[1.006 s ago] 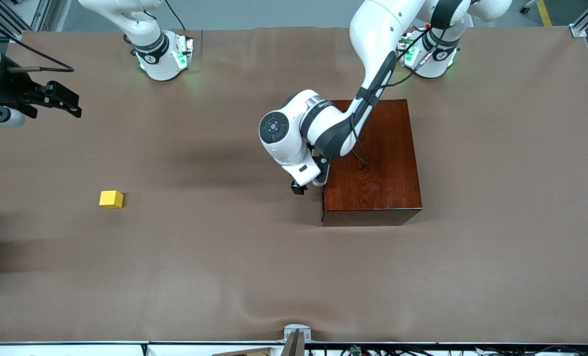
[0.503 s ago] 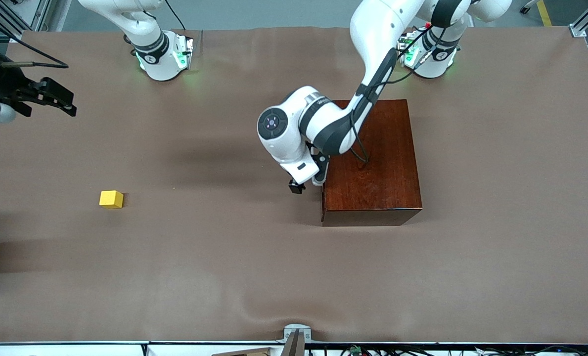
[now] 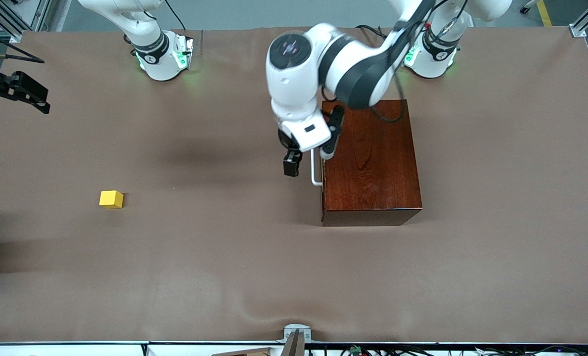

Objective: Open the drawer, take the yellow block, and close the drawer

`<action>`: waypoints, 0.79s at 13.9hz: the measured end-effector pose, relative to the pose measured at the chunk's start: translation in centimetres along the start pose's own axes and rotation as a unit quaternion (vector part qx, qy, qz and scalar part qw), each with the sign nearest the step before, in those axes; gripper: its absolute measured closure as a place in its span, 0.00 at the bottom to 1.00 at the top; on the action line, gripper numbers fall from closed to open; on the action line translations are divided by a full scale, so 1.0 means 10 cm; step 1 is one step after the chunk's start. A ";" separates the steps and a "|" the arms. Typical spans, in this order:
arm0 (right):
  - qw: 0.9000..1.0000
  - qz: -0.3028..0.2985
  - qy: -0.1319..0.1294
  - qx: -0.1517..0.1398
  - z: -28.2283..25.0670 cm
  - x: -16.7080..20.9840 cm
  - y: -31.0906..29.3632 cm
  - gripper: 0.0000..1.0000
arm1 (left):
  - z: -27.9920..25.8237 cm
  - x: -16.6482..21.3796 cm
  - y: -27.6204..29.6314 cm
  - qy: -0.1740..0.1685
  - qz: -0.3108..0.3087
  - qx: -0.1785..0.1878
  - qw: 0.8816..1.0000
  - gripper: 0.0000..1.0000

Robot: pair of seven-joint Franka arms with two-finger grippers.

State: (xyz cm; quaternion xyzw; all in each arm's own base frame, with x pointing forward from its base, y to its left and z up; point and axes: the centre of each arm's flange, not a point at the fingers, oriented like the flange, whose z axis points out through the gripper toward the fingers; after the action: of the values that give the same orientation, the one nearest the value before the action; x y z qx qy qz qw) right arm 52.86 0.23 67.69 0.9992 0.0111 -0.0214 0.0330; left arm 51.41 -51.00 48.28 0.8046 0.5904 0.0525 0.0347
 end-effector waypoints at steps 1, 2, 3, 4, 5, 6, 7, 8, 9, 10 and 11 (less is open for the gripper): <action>1.000 0.008 -0.002 0.021 0.03 0.01 0.14 0.00 | -0.12 0.18 0.05 0.000 0.005 -0.002 1.000 0.00; 0.999 0.015 -0.004 0.039 0.05 0.00 0.28 0.00 | -0.22 0.39 0.10 0.001 0.014 -0.002 1.000 0.00; 0.999 0.018 -0.004 0.049 0.05 -0.01 0.38 0.00 | -0.32 0.63 0.15 0.003 0.027 0.001 1.000 0.00; 0.998 0.018 -0.005 0.052 0.06 -0.02 0.42 0.00 | -0.44 0.87 0.18 0.004 0.043 0.004 0.999 0.00; 0.998 0.016 -0.005 0.052 0.06 -0.02 0.41 0.00 | -0.56 1.11 0.20 0.005 0.062 0.008 0.998 0.00; 0.999 0.014 -0.006 0.052 0.06 -0.02 0.39 0.00 | -0.68 1.34 0.21 0.006 0.081 0.011 0.997 0.00; 0.999 0.012 -0.006 0.052 0.06 -0.02 0.36 0.00 | -0.80 1.55 0.20 0.006 0.101 0.013 0.995 0.00; 0.999 0.010 -0.006 0.052 0.06 -0.02 0.35 0.00 | -0.90 1.75 0.19 0.006 0.122 0.018 0.992 0.00; 0.999 0.008 -0.007 0.051 0.06 -0.02 0.33 0.00 | -0.99 1.95 0.17 0.006 0.146 0.024 0.989 0.00; 0.999 0.007 -0.008 0.051 0.06 -0.02 0.31 0.00 | -1.05 2.14 0.15 0.005 0.167 0.030 0.985 0.00; 0.999 0.006 -0.008 0.051 0.07 -0.02 0.30 0.00 | -1.10 2.33 0.13 0.004 0.187 0.038 0.982 0.00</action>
State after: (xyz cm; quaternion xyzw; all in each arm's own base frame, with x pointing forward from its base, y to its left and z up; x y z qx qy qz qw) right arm 52.72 -2.81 67.23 0.9994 0.0040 -0.0298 -0.0179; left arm 58.16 -29.24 60.32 0.9012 0.4316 0.0394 -0.0086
